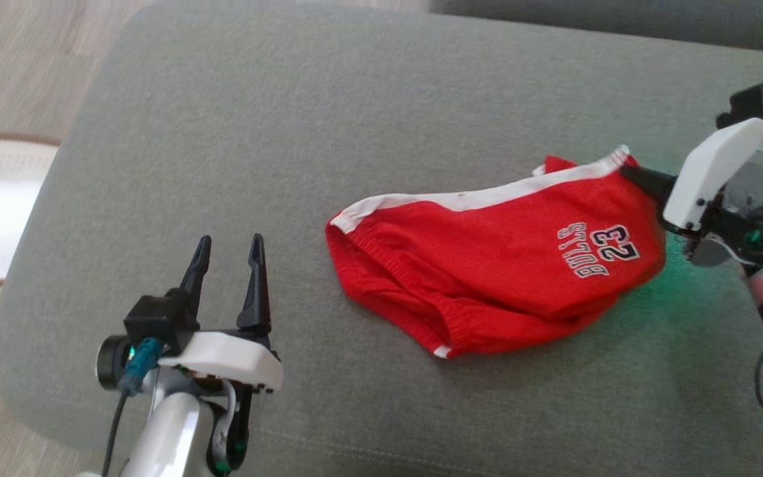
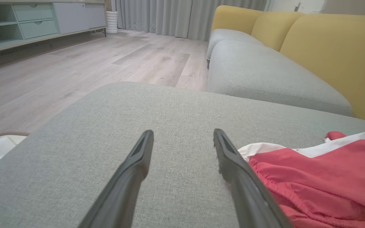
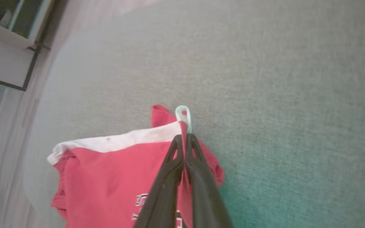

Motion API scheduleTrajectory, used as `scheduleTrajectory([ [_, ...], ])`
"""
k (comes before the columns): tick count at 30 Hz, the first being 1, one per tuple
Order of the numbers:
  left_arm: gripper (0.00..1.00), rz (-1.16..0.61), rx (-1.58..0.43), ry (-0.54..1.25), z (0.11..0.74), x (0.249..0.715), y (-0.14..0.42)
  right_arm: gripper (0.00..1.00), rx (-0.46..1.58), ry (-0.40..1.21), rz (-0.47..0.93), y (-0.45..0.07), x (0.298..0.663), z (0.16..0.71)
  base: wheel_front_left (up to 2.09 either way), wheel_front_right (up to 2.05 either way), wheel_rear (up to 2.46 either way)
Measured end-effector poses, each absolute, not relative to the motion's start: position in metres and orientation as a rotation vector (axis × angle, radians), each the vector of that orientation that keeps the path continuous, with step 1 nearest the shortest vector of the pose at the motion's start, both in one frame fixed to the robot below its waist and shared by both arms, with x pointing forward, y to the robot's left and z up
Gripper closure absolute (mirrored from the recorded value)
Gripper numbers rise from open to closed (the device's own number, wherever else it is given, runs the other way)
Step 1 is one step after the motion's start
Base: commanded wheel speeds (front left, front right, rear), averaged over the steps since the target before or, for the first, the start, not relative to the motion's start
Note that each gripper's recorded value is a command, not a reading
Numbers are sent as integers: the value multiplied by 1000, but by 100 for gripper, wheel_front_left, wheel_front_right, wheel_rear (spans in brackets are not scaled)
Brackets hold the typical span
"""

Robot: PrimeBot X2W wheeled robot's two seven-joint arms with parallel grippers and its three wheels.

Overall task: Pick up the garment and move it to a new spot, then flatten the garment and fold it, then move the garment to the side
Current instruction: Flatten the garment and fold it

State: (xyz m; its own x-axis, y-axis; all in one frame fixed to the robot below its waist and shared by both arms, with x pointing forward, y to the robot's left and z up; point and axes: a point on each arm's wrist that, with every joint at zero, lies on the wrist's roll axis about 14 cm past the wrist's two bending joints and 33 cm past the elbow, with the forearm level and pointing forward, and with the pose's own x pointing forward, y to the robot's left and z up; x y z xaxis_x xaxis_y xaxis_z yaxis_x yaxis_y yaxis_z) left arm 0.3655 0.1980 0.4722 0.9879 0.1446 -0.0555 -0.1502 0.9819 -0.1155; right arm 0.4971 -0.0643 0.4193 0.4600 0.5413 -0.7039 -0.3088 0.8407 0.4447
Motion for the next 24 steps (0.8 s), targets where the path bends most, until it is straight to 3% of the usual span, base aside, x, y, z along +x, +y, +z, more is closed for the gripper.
scheduleTrajectory([
  [8, 0, 90, -132, 22, 480, 364, 184, 100, 229, 706, 590, -79, 474, 467, 0, 0, 0],
  [15, 0, 55, -134, 7, 484, 360, 175, 100, 205, 724, 613, -103, 412, 456, 0, 0, 0],
  [22, 0, 25, -132, -1, 486, 356, 168, 100, 178, 817, 540, -138, 363, 422, 0, 0, 0],
  [23, 0, 19, -133, 1, 485, 355, 167, 71, 172, 816, 529, -141, 360, 419, 0, 0, 0],
  [24, 0, 17, -134, 3, 484, 354, 166, 29, 169, 811, 515, -144, 359, 417, 0, 0, 0],
])
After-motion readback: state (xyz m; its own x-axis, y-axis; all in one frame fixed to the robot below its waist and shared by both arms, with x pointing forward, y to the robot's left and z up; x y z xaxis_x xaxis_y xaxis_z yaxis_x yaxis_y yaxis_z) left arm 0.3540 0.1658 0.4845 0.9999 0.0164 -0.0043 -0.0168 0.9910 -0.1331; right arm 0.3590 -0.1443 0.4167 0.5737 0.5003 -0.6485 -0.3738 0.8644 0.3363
